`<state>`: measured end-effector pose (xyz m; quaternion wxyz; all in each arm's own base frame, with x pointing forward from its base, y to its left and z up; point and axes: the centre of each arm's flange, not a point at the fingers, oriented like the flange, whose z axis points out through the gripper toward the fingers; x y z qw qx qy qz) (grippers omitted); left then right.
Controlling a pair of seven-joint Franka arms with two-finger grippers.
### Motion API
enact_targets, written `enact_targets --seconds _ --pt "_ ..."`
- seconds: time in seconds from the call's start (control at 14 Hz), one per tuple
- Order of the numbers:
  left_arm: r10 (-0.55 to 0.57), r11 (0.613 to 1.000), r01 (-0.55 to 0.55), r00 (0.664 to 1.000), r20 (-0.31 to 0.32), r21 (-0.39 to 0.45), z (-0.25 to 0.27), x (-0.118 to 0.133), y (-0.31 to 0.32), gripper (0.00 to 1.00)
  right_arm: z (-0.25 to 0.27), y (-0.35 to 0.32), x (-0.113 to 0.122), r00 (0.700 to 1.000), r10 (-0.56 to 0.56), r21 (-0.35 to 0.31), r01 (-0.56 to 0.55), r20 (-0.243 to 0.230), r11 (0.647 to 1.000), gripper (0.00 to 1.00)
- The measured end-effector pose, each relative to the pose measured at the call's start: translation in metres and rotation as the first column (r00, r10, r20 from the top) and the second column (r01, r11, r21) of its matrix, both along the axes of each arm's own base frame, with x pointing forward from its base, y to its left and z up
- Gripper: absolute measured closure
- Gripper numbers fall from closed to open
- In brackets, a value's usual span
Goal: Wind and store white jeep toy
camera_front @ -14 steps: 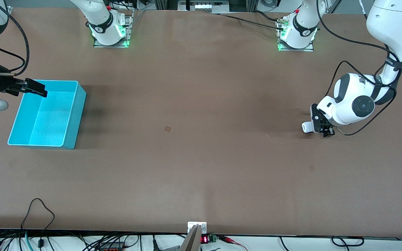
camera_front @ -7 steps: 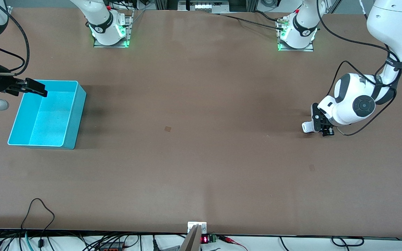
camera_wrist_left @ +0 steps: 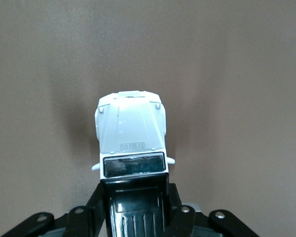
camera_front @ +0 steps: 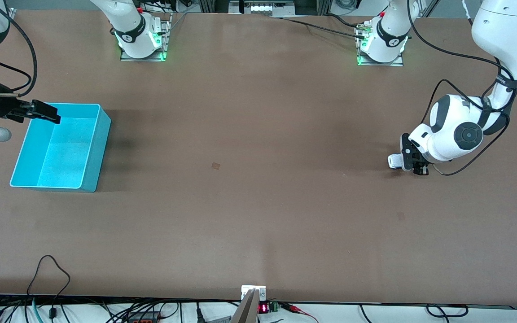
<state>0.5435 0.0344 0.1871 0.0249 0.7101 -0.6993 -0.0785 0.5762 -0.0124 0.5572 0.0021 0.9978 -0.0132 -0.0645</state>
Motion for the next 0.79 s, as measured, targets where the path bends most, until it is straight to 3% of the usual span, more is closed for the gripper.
enact_targets --seconds 0.79 --pt "-0.013 1.000 0.013 1.000 0.009 -0.004 0.0043 0.0017 -0.0099 0.48 -0.0003 -0.0010 -0.0005 1.000 0.003 0.001 -0.003 -0.004 1.000 0.00"
